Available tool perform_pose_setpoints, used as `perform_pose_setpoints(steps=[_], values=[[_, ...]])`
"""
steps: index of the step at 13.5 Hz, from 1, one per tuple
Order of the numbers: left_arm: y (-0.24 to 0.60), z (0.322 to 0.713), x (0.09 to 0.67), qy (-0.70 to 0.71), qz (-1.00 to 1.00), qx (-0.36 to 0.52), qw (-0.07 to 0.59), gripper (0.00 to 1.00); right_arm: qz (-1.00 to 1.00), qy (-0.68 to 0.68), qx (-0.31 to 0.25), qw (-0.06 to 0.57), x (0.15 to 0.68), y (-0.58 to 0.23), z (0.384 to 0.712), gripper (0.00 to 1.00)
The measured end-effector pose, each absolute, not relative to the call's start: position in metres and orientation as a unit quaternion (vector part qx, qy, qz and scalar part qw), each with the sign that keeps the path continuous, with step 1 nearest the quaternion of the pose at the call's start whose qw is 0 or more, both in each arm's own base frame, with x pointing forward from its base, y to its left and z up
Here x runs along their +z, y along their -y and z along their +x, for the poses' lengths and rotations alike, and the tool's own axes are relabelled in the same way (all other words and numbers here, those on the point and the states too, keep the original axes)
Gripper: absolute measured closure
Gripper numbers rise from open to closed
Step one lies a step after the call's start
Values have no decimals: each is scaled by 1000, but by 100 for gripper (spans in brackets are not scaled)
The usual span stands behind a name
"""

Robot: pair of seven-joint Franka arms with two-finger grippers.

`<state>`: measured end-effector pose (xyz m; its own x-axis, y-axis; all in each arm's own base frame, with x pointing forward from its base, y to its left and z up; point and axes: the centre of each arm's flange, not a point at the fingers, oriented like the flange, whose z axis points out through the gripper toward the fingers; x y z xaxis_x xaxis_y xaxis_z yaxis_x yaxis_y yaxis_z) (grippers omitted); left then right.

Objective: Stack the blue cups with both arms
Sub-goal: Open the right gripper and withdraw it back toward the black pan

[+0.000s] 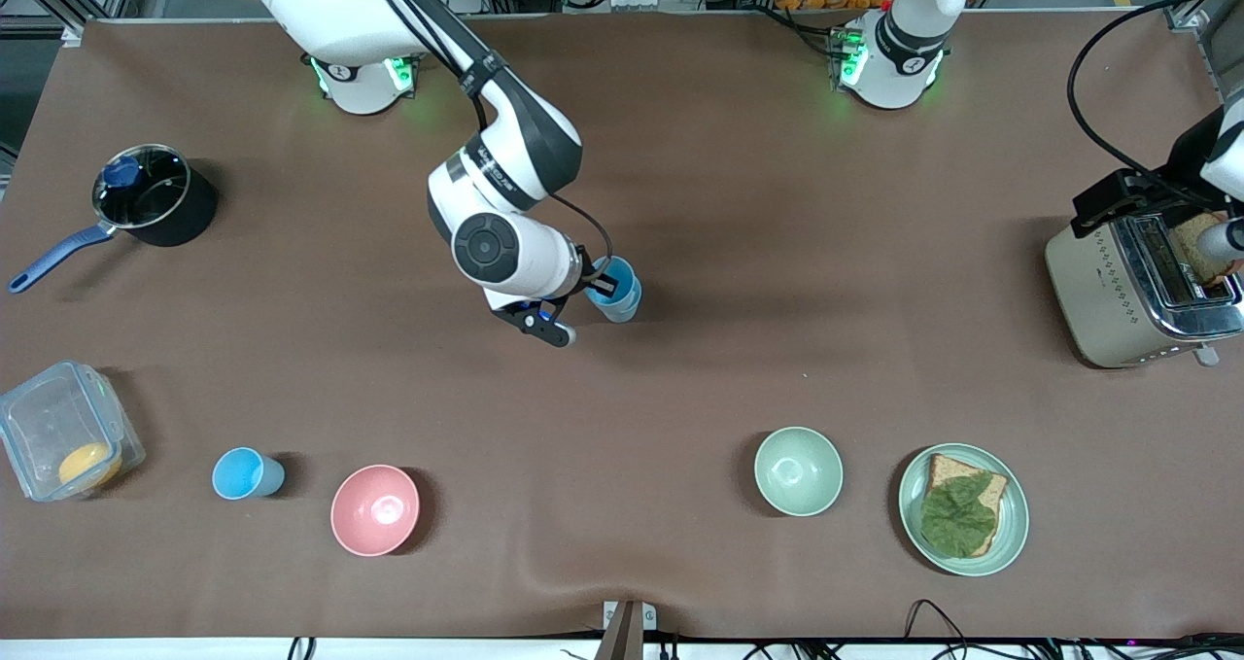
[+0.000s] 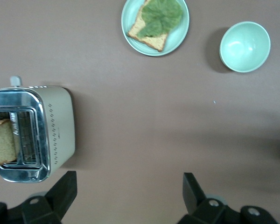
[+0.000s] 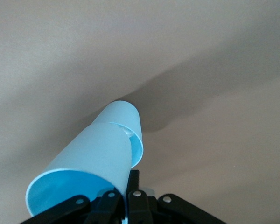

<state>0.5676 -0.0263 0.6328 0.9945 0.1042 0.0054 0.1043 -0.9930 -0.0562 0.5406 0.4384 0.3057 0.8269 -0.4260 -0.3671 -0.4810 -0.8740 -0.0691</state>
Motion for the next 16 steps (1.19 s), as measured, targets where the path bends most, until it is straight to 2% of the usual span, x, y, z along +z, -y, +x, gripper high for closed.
perform_pose_setpoints(steps=[5,6,9,11,14,16], values=[[22,575,645,83,-996,-30,29,0,-952,-237,177,76,297,-441,538,96],[19,576,647,85,-995,-35,29,0,-952,-237,177,75,297,-441,538,92],[19,578,648,86,-995,-39,28,0,-950,-250,172,78,302,-440,543,58],[19,578,648,85,-995,-40,28,0,-949,-258,162,84,321,-422,561,34],[22,578,647,83,-995,-39,28,0,-961,-208,165,72,356,-339,597,1],[24,578,647,81,-996,-38,28,0,-969,-164,168,74,377,-256,623,0]])
